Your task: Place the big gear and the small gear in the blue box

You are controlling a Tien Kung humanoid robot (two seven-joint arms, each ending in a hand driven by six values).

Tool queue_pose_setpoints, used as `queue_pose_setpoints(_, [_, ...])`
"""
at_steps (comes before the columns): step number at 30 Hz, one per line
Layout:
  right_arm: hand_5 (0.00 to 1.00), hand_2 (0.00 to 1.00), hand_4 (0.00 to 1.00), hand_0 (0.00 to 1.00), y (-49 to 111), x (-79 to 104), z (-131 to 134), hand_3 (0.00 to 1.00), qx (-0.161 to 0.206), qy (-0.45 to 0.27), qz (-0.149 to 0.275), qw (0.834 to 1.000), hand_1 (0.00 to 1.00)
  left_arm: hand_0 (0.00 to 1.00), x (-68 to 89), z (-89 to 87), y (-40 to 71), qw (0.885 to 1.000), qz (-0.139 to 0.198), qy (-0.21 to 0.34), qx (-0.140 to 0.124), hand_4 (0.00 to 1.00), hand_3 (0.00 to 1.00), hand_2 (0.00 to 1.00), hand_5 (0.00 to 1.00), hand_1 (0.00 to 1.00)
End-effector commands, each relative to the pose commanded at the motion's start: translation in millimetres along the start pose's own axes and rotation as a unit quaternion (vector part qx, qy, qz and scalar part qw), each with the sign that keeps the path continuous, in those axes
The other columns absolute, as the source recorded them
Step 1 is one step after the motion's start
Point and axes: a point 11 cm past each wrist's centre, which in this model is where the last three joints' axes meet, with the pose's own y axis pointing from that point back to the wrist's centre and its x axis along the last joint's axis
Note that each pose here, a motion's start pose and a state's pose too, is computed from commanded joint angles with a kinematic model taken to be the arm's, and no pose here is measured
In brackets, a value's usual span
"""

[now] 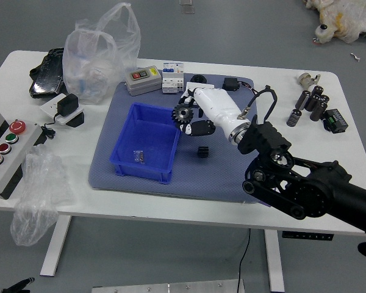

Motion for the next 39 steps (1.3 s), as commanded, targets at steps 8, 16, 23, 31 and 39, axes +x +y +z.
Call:
queue_pose_setpoints(8, [0.193, 0.828, 0.584, 0.486, -1.3, -26.1, -12.5, 0.724, 0.016, 0.025, -0.059, 0.998, 0.781, 0.655, 0.4, 1.3, 0.4, 1.000, 0.000, -0.006, 0.002, 0.741, 0.718, 0.514, 0.620, 0.490])
queue_pose_setpoints(16, [0.199, 0.987, 0.604, 0.500, -1.4, -31.3, -10.3, 0.915, 0.003, 0.030, -0.070, 0.997, 0.863, 0.655, -1.5, 4.3, 1.3, 1.000, -0.005, -0.029, 0.009, 0.741, 0.719, 0.511, 0.621, 0.489])
queue_pose_setpoints(23, [0.194, 0.998, 0.615, 0.492, -0.7, -16.3, -2.4, 0.953, -0.005, 0.007, -0.029, 1.000, 0.870, 0.655, -2.6, 5.2, 1.2, 1.000, -0.006, -0.029, 0.007, 0.741, 0.721, 0.510, 0.620, 0.489])
queue_pose_setpoints(31, [0.198, 0.804, 0.646, 0.379, 29.1, -2.3, 58.2, 0.883, -0.099, -0.058, 0.032, 0.993, 0.495, 0.655, -3.0, -1.2, 0.4, 1.000, -0.005, -0.021, 0.011, 0.742, 0.722, 0.511, 0.624, 0.490])
queue_pose_setpoints(39, [0.215, 0.802, 0.679, 0.370, 50.1, -40.6, 77.8, 0.885, -0.145, -0.133, -0.010, 0.980, 0.484, 0.655, -1.8, -4.7, -0.1, 1.000, -0.003, -0.014, 0.012, 0.742, 0.721, 0.511, 0.624, 0.490])
